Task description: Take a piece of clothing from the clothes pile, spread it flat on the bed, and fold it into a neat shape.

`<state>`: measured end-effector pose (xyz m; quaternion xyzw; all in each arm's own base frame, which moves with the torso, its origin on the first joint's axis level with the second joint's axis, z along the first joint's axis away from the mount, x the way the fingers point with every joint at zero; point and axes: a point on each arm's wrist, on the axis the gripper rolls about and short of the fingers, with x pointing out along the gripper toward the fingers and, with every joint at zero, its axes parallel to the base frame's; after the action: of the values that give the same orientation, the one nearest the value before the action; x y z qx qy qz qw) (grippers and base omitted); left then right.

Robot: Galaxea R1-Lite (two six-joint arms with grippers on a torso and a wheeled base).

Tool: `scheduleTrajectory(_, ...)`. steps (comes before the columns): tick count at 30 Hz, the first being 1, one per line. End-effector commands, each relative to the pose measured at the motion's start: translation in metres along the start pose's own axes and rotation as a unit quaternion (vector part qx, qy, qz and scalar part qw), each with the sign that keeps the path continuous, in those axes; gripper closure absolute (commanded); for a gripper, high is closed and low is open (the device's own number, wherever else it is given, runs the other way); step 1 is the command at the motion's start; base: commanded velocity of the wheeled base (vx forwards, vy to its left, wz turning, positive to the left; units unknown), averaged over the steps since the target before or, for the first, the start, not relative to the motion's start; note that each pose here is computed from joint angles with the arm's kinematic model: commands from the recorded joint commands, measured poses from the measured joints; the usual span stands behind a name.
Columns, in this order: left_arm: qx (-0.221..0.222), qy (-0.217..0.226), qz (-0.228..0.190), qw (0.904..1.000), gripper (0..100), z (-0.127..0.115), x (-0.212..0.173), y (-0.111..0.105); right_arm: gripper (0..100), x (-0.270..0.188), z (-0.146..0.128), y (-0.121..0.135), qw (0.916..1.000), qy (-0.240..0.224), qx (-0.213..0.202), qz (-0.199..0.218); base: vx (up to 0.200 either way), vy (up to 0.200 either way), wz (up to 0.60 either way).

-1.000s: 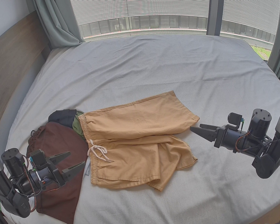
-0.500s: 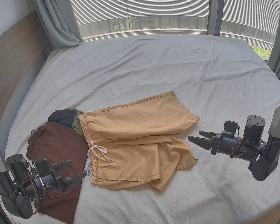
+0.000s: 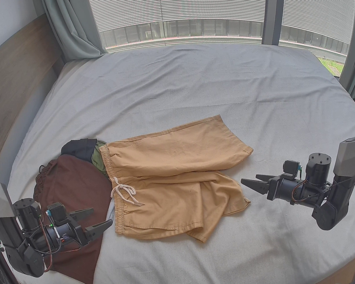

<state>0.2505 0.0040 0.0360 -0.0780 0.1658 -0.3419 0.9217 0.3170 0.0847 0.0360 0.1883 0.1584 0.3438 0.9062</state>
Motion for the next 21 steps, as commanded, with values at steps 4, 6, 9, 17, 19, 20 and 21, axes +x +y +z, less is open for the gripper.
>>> scheduleTrajectory(4, -0.008, 0.008, 0.002, 0.9999, 0, -0.005, 0.003, 0.003, 0, -0.001, -0.017, -0.018, 0.9993, 0.023, 0.018, -0.023, 0.0, 0.0, 0.0)
scheduleTrajectory(6, -0.009, 0.009, 0.001, 0.9999, 0, -0.006, 0.003, 0.003, 0, -0.001, -0.021, -0.02, 0.999, 0.029, 0.023, -0.027, 0.0, 0.0, 0.0)
scheduleTrajectory(9, -0.008, 0.008, 0.001, 0.9999, 0, -0.005, 0.003, 0.003, 0, 0.0, -0.027, -0.023, 0.9985, 0.037, 0.029, -0.03, 0.0, 0.0, 0.0)
scheduleTrajectory(17, -0.004, 0.005, 0.001, 1.0, 0, -0.003, 0.002, 0.002, 0, 0.0, -0.042, -0.028, 0.9963, 0.06, 0.048, -0.039, 0.0, 0.0, 0.0)
scheduleTrajectory(19, -0.004, 0.005, 0.0, 1.0, 0, -0.003, 0.002, 0.002, 0, 0.001, -0.047, -0.029, 0.9954, 0.068, 0.052, -0.041, 0.0, 0.0, 0.0)
scheduleTrajectory(20, -0.004, 0.005, 0.0, 1.0, 0, -0.003, 0.002, 0.002, 0, 0.001, -0.048, -0.03, 0.9954, 0.068, 0.053, -0.042, 0.0, 0.0, 0.0)
scheduleTrajectory(21, -0.004, 0.005, 0.0, 1.0, 0, -0.003, 0.002, 0.002, 0, 0.002, -0.05, -0.03, 0.9951, 0.072, 0.055, -0.04, 0.0, 0.0, 0.0)
